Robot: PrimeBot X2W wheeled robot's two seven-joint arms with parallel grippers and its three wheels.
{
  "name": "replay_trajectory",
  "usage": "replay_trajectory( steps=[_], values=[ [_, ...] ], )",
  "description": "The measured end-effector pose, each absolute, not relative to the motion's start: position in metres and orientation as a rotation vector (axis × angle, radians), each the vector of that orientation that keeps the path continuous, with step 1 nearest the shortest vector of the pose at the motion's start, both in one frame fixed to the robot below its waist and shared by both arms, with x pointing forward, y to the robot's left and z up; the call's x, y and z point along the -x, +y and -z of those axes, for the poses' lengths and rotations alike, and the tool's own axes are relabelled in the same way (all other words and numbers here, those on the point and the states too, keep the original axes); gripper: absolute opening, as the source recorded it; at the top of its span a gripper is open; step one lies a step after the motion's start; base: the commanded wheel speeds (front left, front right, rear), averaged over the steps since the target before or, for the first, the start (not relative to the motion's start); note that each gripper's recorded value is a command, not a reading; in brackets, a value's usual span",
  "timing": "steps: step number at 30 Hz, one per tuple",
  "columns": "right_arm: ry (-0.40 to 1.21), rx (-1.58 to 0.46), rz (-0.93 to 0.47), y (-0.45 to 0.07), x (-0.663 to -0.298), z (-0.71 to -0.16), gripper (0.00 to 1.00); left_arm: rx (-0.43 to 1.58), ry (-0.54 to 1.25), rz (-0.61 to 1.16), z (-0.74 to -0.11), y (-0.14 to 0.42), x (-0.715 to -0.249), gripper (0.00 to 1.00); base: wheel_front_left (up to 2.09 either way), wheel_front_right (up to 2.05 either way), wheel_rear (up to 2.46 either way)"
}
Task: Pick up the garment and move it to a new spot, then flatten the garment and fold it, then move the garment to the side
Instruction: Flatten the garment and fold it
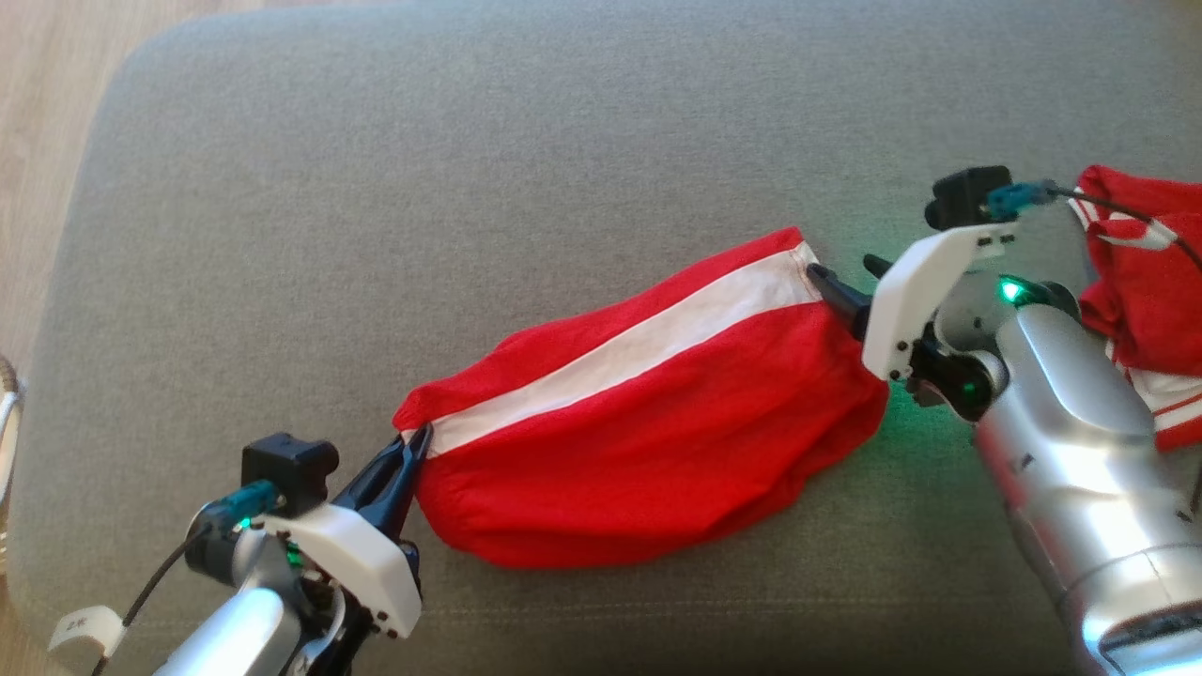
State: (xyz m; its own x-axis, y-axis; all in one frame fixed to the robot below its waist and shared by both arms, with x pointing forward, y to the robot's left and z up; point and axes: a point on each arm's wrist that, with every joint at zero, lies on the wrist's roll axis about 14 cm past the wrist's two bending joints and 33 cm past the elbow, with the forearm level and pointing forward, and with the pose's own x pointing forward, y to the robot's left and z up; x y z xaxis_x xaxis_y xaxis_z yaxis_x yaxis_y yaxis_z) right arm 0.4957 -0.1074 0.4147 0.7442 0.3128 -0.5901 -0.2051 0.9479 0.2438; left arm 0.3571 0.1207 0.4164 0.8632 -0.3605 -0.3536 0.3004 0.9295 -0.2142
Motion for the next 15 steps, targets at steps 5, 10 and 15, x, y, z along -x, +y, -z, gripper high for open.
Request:
replay_trajectory(
  steps=[5,10,15],
  values=[
    [0.746,-0.159,-0.323,-0.085,-0.491,-0.399,0.78,0.154,0.416,0.33,-0.411,0.126,-0.354,0.0,0.0,0.0,0.0],
    [0.773,-0.113,-0.36,-0.073,-0.486,-0.392,0.0,0.153,0.419,0.314,-0.409,0.13,-0.352,0.0,0.0,0.0,0.0],
    [0.682,-0.069,-0.364,-0.078,-0.492,-0.409,0.0,0.149,0.378,0.309,-0.417,0.131,-0.355,0.0,0.0,0.0,0.0]
  ],
)
